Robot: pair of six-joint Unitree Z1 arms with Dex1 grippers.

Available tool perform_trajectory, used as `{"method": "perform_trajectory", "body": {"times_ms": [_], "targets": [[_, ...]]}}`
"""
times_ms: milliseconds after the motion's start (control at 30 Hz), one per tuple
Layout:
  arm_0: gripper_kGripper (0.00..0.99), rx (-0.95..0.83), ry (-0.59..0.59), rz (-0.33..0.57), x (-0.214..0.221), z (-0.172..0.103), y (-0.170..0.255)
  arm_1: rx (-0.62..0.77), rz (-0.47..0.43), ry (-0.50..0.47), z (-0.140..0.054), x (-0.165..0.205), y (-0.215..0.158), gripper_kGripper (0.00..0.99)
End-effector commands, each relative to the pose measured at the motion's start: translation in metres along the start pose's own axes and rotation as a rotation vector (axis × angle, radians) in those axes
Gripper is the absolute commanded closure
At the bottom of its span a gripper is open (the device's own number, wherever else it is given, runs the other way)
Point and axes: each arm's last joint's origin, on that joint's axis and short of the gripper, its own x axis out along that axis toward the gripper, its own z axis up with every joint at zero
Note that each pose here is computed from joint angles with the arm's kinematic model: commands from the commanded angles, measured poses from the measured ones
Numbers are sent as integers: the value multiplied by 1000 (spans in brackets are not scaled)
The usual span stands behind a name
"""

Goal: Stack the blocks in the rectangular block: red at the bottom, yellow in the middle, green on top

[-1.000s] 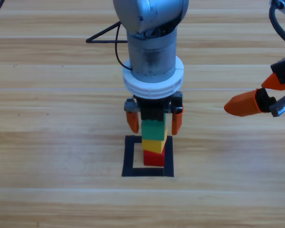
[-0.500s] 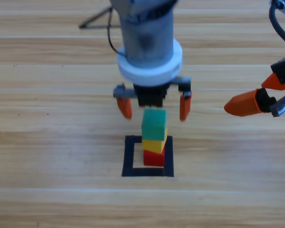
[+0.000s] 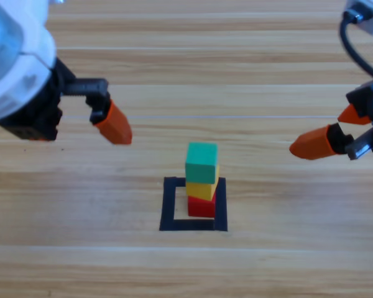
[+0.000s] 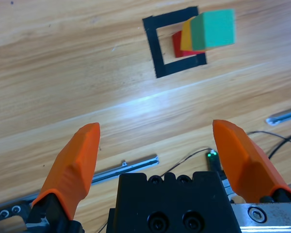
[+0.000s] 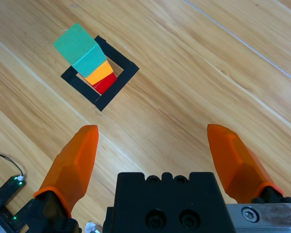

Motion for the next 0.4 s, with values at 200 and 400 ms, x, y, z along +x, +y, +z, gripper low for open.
{"method": "perform_trajectory", "body": {"times_ms": [200, 400], "targets": [[0, 45, -44, -31, -5, -11, 0, -2, 14, 83, -7, 23, -5, 4], [0, 43, -44, -32, -5, -11, -1, -2, 13, 91, -7, 26, -5, 4]]}}
